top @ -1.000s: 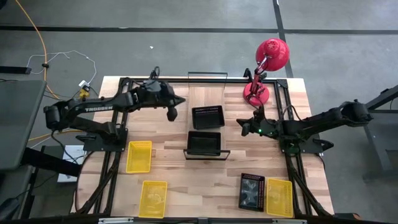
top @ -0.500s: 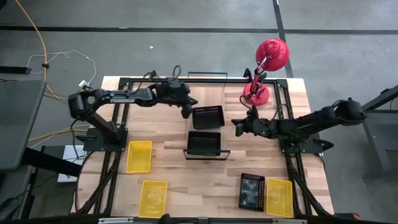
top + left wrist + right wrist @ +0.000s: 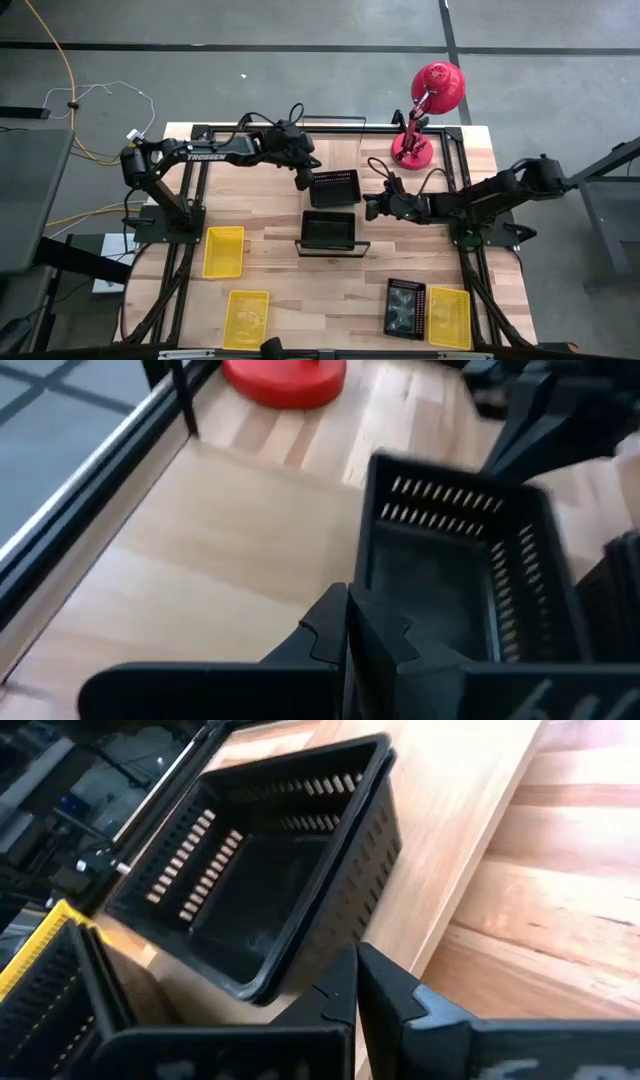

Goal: Stack baskets on shelf by color
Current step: Stack the black bin on top of the black bin on the shelf, then stack the black bin on top of the black bins on the shelf

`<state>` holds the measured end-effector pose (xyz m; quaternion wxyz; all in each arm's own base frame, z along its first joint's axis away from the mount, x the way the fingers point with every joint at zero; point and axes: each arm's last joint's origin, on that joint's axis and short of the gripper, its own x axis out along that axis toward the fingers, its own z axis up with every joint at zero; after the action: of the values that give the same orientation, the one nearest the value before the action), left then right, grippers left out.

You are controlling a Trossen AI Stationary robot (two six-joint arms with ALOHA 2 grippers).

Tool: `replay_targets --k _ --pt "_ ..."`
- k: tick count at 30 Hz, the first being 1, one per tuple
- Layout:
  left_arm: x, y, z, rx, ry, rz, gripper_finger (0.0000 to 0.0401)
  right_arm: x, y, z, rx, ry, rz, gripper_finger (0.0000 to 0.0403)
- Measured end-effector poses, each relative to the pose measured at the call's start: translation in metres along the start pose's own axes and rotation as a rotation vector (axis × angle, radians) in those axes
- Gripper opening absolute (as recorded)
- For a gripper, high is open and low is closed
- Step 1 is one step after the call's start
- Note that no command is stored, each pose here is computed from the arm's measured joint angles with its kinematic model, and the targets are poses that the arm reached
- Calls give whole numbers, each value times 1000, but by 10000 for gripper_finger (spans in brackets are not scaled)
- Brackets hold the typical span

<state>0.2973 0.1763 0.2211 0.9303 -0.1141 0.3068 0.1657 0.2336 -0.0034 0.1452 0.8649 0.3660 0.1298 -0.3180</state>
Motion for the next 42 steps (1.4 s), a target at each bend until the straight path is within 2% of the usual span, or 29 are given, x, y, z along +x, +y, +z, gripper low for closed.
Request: replay_targets --k 6,14,21,25,27,30,34,39,42 --pt "-1 7 -7 10 65 60 0 1 5 2 -15 1 26 0" --pt "-4 18 -9 -4 88 86 0 2 17 6 -64 53 104 0" --pt "-28 21 -1 3 57 97 0 0 18 8 -102 82 119 0" --pt "-63 18 14 23 -49 109 0 -12 15 14 -145 102 86 0" --pt "-84 13 21 19 -118 81 0 -23 13 19 -167 133 82 0" --pt "-114 2 26 3 -253 11 0 -42 13 23 -179 232 153 0" --pt "-140 -20 17 -23 -412 -58 0 -73 22 26 -236 432 280 0" --pt "-161 -44 -5 -64 -590 -115 0 -111 41 28 -413 720 296 0" --pt "-168 -53 -18 -94 -641 -90 0 -123 51 23 -441 815 337 0"
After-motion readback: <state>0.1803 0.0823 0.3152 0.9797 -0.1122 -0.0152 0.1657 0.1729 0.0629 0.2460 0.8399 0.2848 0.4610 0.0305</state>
